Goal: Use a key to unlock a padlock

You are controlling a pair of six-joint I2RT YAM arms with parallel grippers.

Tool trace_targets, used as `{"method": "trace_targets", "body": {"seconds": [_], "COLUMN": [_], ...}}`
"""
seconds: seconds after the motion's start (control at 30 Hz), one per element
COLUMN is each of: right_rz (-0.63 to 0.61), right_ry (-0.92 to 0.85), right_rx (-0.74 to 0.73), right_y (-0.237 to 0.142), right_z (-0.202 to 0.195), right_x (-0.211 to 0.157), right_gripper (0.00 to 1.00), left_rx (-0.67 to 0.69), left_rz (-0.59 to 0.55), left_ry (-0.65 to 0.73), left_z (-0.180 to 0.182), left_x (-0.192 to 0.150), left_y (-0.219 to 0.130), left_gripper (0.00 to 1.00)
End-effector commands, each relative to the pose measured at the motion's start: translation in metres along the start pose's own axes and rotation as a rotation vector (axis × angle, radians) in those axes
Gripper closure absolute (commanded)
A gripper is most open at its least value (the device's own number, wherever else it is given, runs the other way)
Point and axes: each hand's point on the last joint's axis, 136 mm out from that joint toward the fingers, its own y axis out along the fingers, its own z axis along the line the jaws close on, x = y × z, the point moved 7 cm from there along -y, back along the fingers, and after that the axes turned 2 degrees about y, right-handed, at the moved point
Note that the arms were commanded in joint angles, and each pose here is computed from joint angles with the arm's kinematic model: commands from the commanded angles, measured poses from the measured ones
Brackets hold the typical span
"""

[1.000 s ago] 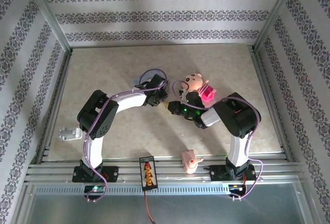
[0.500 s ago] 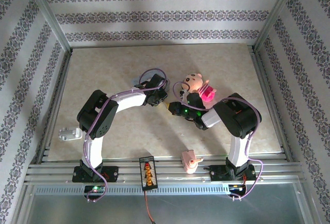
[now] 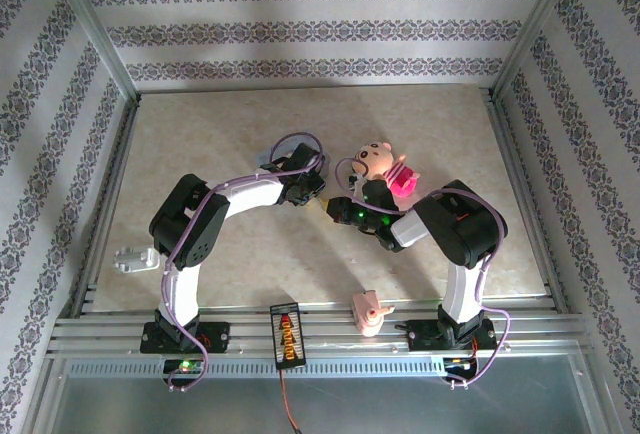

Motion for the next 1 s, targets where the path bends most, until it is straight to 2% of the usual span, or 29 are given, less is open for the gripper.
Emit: {"method": "trace_targets", "body": {"seconds": [0.0,0.97], "right_rz": [-0.067,-0.068], "right_ry": [-0.026,-0.004], "right_rx": [0.043,0.034], "right_y": [-0.0054,-0.0015], "right_z": [0.0129,0.0046], "right_x": [0.0170,0.0167], "right_gripper": [1.00,1.00], "left_rx": [0.020,-0.015], "left_rz": [0.027,0.027], "left_ry": [-0.024,-0.034], "left_z": [0.0087,0.0058], "left_x": [0.0004,0.0021], "left_y": [0.0077,0.0036], "left_gripper": [0.99,0.99]}}
